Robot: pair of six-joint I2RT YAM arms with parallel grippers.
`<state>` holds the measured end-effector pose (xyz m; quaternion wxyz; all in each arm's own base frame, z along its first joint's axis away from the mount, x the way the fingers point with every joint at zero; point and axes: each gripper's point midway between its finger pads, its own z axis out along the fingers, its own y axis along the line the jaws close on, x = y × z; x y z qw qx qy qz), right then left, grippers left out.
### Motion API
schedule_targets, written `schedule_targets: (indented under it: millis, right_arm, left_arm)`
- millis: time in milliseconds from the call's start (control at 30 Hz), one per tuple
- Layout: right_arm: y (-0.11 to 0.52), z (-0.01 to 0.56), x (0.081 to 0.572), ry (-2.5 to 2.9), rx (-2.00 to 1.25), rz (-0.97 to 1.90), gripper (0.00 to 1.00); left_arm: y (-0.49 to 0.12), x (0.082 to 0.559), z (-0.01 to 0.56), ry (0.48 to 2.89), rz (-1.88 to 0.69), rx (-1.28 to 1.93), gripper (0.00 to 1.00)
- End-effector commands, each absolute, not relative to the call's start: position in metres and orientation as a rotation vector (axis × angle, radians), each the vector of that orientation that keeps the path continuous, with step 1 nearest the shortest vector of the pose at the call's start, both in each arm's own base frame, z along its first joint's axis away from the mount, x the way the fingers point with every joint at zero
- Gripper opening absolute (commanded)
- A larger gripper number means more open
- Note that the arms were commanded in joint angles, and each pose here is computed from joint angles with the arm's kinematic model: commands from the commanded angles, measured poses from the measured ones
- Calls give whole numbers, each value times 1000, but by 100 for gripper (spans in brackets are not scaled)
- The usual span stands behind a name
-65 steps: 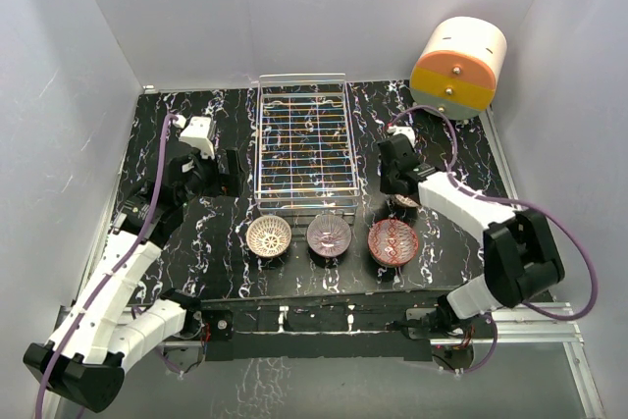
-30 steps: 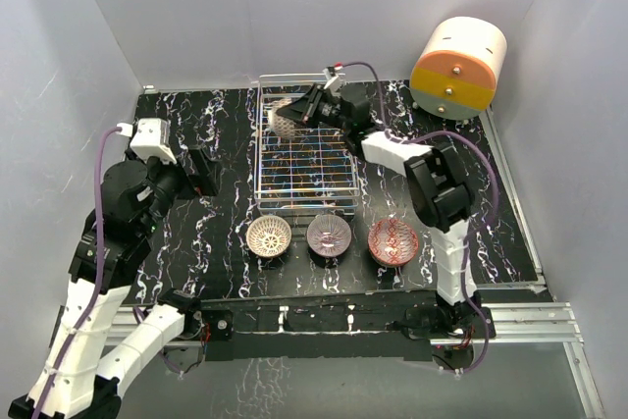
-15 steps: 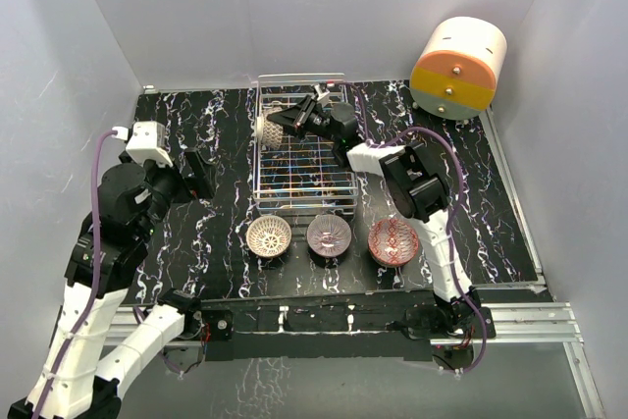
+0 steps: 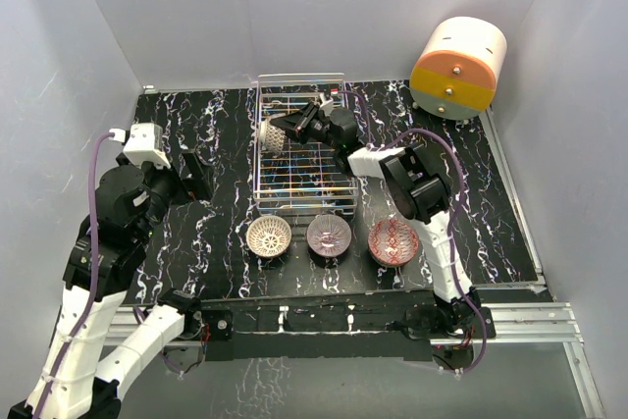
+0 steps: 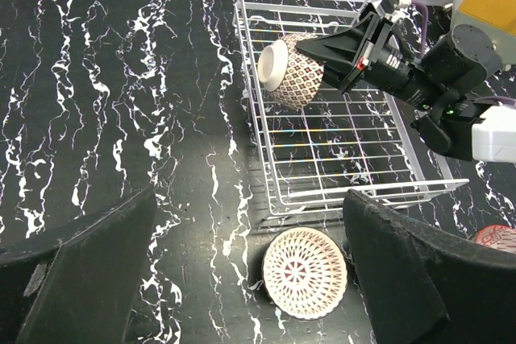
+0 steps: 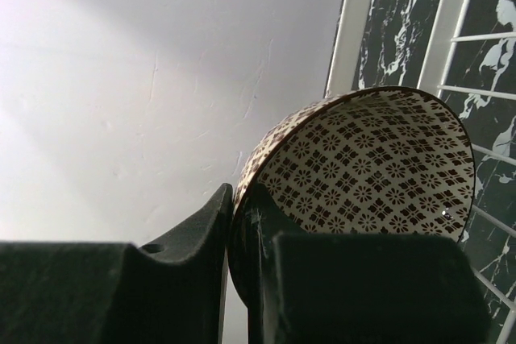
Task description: Load the bowls into the dish rack
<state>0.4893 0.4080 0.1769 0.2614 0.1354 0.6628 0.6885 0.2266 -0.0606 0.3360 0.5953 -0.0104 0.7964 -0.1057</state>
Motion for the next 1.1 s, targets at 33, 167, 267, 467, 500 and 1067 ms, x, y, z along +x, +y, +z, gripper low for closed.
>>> schedule_targets:
  millis: [33,167,267,467,500,1067]
  right_arm:
    - [403,240,495,1681,288,1775,8]
    - [396,225,499,1748,350,1678,8]
    - [390,216,500,1788,385,1622,9]
    - [388,201,498,1820,419,1621,10]
    - [389,199,496,1812,416,1641,8]
    - [396,190,483,1779,485,1824,18]
  left_arm:
    - [-59,222,348,1823,-248,-20,97]
    - [-57,219,351,1815,-250,-27,97]
    - [-55,217,350,1817,-244,-30,97]
    - [-55,215,349,1818,-243,-30,97]
    - [-55,215,349,1816,-245,-30,97]
    - [-55,213,349,1817,-249,-28,97]
